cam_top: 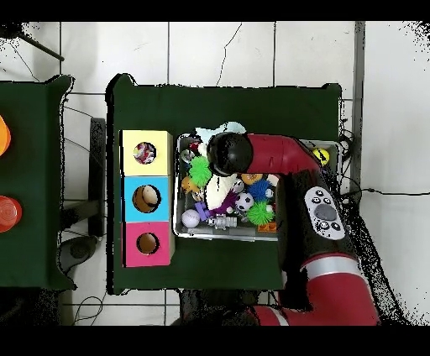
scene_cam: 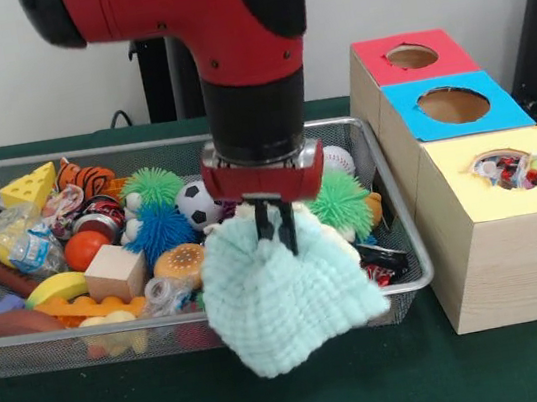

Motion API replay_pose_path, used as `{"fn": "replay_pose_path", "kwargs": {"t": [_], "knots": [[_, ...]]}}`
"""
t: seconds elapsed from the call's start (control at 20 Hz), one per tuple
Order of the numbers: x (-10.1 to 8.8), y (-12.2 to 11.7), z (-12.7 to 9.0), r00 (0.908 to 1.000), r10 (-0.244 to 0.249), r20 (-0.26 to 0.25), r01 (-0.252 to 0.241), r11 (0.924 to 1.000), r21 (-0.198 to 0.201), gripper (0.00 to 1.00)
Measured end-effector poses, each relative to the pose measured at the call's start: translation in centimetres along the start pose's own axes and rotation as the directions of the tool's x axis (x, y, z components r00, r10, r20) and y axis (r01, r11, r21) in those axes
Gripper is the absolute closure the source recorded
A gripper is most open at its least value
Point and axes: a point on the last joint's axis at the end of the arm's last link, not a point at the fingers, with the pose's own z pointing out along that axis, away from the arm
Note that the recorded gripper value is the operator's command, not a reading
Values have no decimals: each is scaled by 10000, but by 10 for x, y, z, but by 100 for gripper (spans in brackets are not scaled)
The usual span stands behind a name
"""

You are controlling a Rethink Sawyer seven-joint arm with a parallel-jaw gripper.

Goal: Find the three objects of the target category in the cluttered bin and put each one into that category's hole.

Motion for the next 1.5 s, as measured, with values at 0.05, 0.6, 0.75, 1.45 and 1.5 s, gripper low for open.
{"fn": "replay_pose_path", "kwargs": {"t": [0.05,0.6,0.75,1.45,1.5], "knots": [[0,1,-6,10000,5,-69,-5,10000,25,100],[0,16,-141,9993,-11,-380,28,9990,435,100],[-2,18,-175,10000,39,-30,-38,9991,417,100],[15,17,-197,10000,26,52,-28,9989,470,100],[16,17,-196,10000,12,43,-14,9989,471,100]]}}
